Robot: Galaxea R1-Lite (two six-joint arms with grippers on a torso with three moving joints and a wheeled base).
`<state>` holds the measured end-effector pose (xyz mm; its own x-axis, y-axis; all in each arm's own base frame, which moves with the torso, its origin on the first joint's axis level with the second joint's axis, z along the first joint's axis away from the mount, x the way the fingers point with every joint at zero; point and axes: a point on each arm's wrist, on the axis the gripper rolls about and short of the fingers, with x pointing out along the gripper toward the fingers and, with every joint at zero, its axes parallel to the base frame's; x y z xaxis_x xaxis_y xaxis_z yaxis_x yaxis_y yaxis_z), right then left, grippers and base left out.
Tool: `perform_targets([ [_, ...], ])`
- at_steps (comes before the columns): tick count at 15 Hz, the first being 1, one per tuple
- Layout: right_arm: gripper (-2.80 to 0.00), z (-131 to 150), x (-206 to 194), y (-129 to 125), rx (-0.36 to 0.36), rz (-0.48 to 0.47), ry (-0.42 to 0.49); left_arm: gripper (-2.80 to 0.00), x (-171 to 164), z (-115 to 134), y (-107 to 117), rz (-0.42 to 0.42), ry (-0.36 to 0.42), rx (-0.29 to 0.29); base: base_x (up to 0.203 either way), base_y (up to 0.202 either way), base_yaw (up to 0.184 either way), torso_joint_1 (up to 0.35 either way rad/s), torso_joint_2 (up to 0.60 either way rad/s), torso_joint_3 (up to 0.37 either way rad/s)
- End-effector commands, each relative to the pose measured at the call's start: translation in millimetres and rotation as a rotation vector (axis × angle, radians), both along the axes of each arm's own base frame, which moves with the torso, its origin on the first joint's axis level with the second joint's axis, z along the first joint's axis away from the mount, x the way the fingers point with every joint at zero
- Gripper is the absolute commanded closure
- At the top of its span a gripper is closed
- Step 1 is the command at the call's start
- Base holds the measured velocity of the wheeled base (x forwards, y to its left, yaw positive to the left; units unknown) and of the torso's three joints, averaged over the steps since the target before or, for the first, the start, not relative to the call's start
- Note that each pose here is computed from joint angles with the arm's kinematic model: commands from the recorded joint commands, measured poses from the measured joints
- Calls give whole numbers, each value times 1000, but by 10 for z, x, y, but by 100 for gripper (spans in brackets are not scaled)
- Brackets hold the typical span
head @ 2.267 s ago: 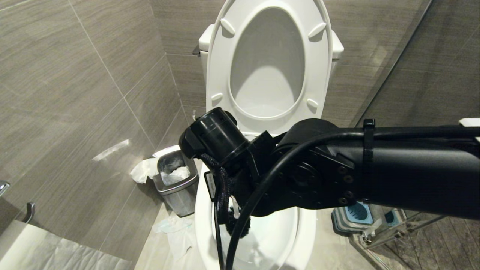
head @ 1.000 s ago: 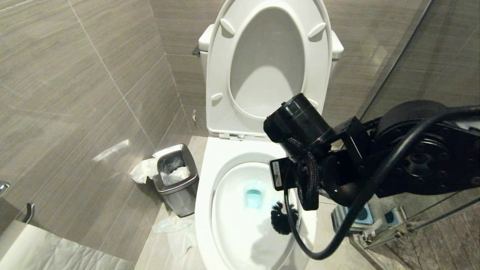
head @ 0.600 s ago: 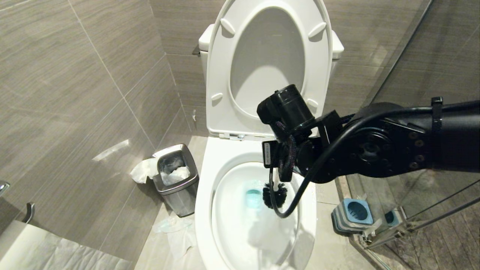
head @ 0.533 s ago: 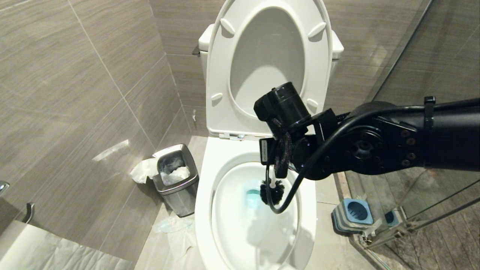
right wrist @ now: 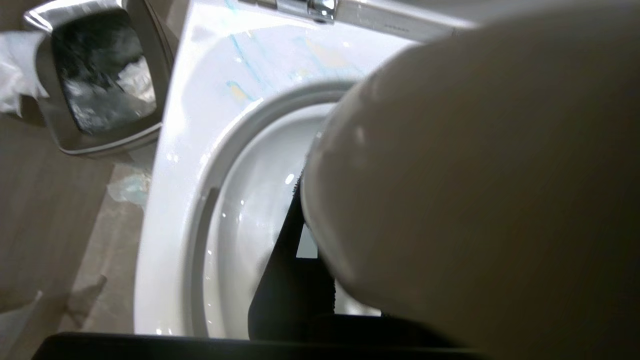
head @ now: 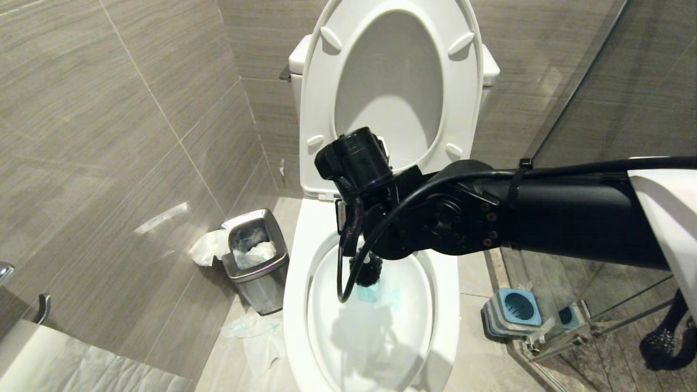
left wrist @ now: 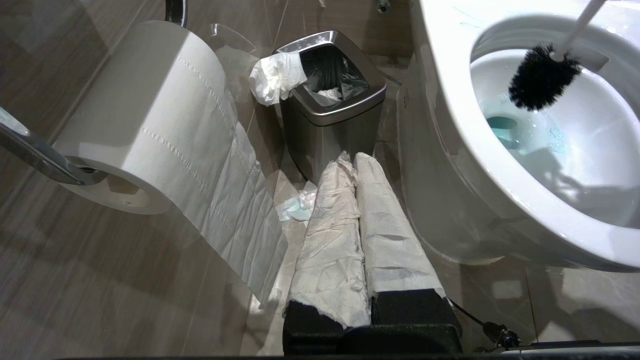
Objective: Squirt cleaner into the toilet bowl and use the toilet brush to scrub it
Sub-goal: Scrub the toilet bowl
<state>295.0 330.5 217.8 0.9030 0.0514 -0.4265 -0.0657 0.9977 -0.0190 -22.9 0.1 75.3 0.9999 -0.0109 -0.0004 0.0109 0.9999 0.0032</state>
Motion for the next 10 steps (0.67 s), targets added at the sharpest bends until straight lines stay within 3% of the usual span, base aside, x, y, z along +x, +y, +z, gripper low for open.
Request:
perform_targets([
  [1, 0, -56, -5, 27, -17, -1, 13, 0, 1, 0, 0, 0, 1, 0, 0, 0, 0, 0, 0, 0],
  [10, 0, -423, 159, 82, -48, -34, 67, 0, 1, 0, 0, 0, 1, 0, 0, 0, 0, 0, 0, 0],
])
